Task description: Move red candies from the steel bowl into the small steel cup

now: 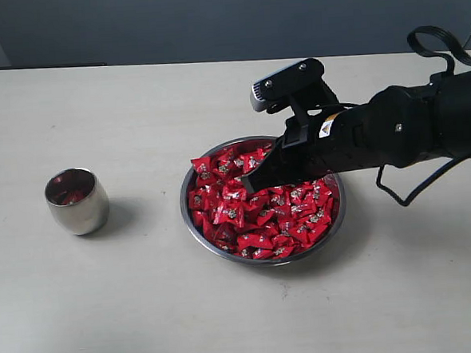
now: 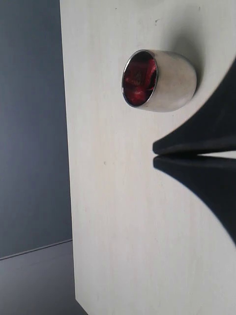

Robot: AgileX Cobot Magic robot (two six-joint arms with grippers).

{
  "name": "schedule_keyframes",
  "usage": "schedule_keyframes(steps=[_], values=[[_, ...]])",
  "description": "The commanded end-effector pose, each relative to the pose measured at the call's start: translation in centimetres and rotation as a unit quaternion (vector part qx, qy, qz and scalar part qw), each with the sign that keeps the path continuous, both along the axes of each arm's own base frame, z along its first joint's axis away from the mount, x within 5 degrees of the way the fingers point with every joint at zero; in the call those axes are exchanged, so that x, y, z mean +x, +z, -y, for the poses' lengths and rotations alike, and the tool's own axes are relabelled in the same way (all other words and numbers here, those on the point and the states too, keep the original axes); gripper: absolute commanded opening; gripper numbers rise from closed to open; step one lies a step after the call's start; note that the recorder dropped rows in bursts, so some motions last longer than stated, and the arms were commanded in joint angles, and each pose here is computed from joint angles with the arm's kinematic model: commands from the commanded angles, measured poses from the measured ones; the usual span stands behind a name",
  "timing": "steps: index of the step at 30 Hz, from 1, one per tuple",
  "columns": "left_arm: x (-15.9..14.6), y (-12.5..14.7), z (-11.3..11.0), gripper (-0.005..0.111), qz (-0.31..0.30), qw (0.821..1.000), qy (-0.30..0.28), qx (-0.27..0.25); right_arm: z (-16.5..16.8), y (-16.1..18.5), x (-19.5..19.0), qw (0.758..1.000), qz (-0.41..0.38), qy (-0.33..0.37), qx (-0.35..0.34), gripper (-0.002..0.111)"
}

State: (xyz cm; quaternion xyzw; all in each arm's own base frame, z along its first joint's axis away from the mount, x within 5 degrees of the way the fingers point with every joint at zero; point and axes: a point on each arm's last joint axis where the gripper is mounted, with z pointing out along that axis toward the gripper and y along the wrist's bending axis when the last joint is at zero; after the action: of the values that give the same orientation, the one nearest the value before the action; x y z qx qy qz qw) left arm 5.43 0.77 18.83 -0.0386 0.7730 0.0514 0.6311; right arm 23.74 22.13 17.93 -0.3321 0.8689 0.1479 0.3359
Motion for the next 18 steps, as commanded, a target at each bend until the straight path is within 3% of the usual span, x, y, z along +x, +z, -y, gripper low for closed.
schedule_keyframes(steps=[1, 18], values=[[0.0, -0.1, 0.0, 0.000, 0.001, 1.000, 0.000, -0.002, 0.2, -0.2, -0.1, 1.000, -0.010, -0.001, -0.005, -0.001], [0.0, -0.1, 0.0, 0.000, 0.001, 1.000, 0.000, -0.002, -0.7, -1.2, 2.0, 0.999, -0.046, -0.025, -0.004, -0.001]])
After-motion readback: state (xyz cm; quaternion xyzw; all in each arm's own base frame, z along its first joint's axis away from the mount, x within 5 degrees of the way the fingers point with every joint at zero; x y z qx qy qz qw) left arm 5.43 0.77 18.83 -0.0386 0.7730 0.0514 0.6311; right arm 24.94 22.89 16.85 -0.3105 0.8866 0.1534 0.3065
